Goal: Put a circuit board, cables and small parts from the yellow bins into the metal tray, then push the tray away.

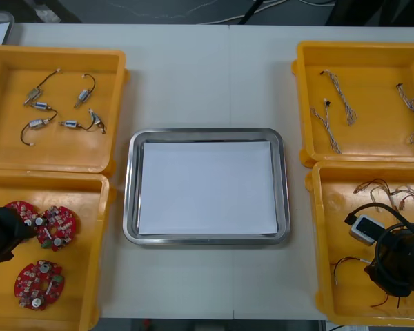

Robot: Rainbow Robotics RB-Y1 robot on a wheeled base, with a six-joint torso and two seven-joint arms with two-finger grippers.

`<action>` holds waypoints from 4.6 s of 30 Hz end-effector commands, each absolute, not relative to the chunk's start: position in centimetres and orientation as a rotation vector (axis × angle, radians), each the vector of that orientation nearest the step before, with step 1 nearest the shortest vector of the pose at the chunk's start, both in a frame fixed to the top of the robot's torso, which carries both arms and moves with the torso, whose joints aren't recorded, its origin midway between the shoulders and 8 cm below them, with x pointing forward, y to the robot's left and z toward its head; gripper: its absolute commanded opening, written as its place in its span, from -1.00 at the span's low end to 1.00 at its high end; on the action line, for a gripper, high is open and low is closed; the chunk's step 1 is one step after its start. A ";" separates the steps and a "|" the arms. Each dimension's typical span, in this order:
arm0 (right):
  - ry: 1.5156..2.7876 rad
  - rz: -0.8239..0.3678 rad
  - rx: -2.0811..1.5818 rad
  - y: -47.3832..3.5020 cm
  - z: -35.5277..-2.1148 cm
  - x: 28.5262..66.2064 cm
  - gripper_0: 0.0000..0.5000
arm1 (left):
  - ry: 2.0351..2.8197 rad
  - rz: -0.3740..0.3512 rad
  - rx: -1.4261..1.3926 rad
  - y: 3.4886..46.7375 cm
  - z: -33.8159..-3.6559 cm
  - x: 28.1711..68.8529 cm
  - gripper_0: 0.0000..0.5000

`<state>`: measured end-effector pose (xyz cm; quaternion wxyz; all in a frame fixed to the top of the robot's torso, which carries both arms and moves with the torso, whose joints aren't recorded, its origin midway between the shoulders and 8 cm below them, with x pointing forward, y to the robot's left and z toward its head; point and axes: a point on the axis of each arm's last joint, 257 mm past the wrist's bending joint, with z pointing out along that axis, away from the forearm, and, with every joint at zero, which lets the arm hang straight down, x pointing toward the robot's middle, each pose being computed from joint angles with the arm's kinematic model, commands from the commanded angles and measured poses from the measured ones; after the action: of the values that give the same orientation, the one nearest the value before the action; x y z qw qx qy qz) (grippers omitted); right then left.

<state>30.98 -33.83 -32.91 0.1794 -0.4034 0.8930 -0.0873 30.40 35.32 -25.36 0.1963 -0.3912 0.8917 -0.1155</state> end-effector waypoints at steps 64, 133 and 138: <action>2.505 -0.290 -1.167 -33.0 -30.7 31.0 -1.00 | 2.436 -0.148 -1.290 36.4 -28.9 29.2 1.00; 2.441 -0.132 -0.355 -31.0 -13.1 40.5 -1.00 | 2.470 -0.225 -1.391 31.7 -34.7 26.4 1.00; 2.449 -0.102 -0.283 -29.9 -13.6 40.4 -1.00 | 2.476 -0.238 -1.394 31.0 -35.0 26.3 1.00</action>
<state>40.15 -31.02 -14.79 0.3116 -0.1120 0.9430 -0.0343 27.90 32.14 -33.84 0.1646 -0.4641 0.8667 -0.0791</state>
